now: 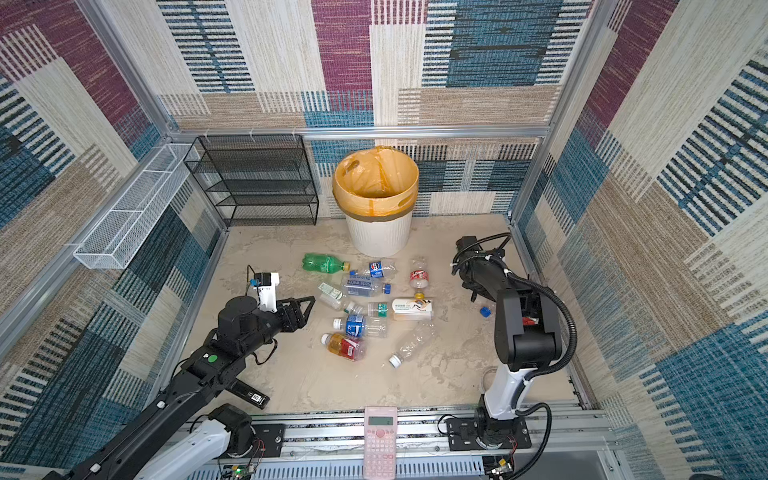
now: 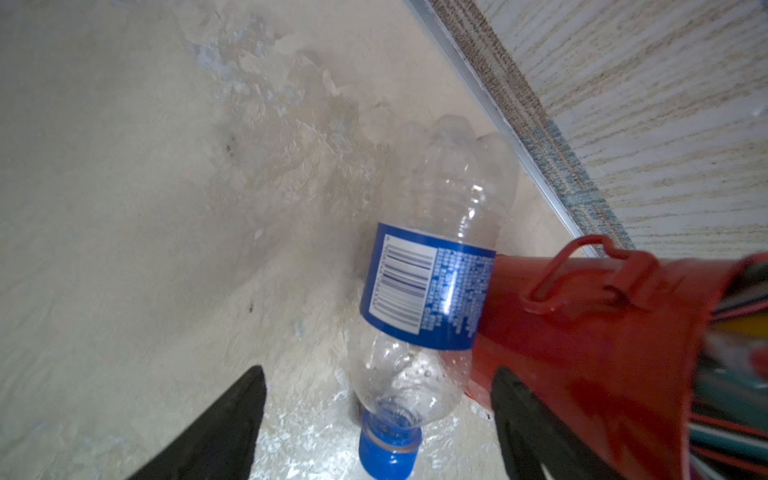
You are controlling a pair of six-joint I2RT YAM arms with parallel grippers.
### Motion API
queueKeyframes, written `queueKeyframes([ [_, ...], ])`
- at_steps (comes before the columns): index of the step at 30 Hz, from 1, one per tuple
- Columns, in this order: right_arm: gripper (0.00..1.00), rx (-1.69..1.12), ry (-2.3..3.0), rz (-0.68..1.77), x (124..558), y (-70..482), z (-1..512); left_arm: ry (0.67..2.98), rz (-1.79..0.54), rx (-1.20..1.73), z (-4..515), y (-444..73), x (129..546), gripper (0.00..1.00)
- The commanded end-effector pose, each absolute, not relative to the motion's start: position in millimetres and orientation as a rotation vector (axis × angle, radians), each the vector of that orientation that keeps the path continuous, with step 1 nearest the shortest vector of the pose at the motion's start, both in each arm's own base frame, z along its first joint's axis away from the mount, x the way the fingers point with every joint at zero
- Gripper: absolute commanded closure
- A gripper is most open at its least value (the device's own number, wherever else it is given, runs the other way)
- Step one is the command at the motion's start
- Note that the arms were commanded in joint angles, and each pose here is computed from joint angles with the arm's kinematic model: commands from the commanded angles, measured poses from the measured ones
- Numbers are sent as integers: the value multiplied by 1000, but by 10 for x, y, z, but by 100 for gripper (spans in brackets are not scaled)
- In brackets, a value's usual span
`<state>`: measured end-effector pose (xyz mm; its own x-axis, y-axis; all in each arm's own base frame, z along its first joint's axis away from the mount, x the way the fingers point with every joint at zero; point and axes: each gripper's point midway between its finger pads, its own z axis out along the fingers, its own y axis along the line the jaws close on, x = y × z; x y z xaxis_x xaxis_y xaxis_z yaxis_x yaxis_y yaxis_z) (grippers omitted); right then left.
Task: Throw the plastic bottles in the bin
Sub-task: 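Reach the right gripper to the clear blue-label bottle beside the red cup and grasp it, then lift the clear blue-label bottle with the right gripper and carry it toward the bin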
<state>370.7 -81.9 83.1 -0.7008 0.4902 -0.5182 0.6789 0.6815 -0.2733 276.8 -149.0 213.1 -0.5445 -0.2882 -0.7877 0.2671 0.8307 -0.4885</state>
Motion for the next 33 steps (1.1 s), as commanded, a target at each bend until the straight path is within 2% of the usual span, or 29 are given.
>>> queueKeyframes([
  [1,15,935,2471,-612,3722,-862,834,2035,-701,16,2107,-1498,2747,25],
  [14,18,966,2480,-587,3747,-1048,702,2041,-706,20,2095,-1513,2758,25],
  [23,24,940,2501,-572,3853,-1128,586,2041,-713,15,2100,-1521,2762,26],
  [28,31,919,2529,-548,3871,-1129,468,2039,-715,16,2110,-1529,2768,26],
  [33,43,901,2526,-505,3890,-1094,461,2042,-713,21,2111,-1534,2777,27],
])
